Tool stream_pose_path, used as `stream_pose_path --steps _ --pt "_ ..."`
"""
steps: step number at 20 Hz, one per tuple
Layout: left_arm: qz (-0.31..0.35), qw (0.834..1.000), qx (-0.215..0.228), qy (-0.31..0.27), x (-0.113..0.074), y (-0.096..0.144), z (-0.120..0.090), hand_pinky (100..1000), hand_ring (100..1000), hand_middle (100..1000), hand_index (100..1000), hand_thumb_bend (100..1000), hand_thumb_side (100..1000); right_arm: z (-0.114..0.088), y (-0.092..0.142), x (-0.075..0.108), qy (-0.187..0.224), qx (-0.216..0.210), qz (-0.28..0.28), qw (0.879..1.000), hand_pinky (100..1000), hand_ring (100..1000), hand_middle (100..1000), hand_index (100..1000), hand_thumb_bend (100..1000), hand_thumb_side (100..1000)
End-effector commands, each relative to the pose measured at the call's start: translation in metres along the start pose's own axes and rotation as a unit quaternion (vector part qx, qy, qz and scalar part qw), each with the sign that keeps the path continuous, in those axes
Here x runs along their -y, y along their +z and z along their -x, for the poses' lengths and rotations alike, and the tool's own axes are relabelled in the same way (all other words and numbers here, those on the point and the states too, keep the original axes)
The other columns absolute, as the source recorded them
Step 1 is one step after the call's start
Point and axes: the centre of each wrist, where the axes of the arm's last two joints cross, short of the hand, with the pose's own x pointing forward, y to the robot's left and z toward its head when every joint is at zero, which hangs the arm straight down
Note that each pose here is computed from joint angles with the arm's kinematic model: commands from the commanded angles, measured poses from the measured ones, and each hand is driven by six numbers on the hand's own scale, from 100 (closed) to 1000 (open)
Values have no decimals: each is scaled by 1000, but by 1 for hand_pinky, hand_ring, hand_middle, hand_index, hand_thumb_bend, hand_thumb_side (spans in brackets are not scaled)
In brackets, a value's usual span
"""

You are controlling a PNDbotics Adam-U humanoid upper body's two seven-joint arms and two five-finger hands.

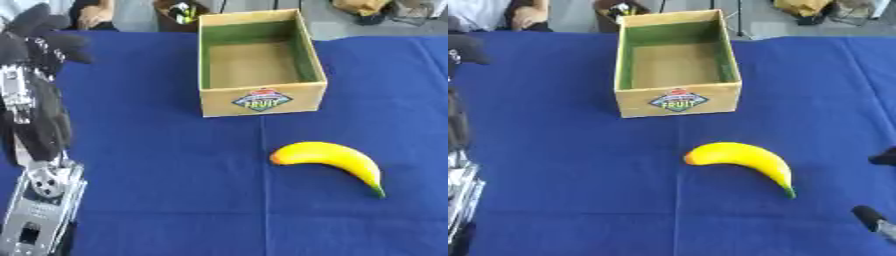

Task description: Pick up objects on the table and place them in the box.

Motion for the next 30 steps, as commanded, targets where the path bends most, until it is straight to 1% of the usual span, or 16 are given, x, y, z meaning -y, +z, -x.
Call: stream_pose_path --steps 1,2,7,14,23,30 --pt "8 1000 16 1 -1 -6 -6 490 578 637 793 100 1000 0 -5 13 22 16 -18 999 730 744 703 820 443 969" --pt "9 1000 16 2 -1 -6 -6 490 578 637 792 100 1000 -1 -6 14 23 21 -24 999 730 744 704 820 411 987" --pt "11 1000 15 5 0 -6 -6 490 579 637 792 100 1000 -5 -14 18 27 40 -43 998 731 743 703 822 379 1000" --pt "14 1000 13 10 2 -5 -6 490 580 638 791 100 1000 -12 -29 26 14 63 -42 997 727 738 692 822 374 1000" --pt "18 1000 11 13 3 -4 -6 490 580 639 791 100 1000 -22 -47 37 19 86 -27 996 721 738 692 823 359 1000" --pt "20 1000 9 14 3 -3 -6 490 580 639 790 100 1000 -31 -57 39 19 100 -28 994 720 741 697 827 358 1000"
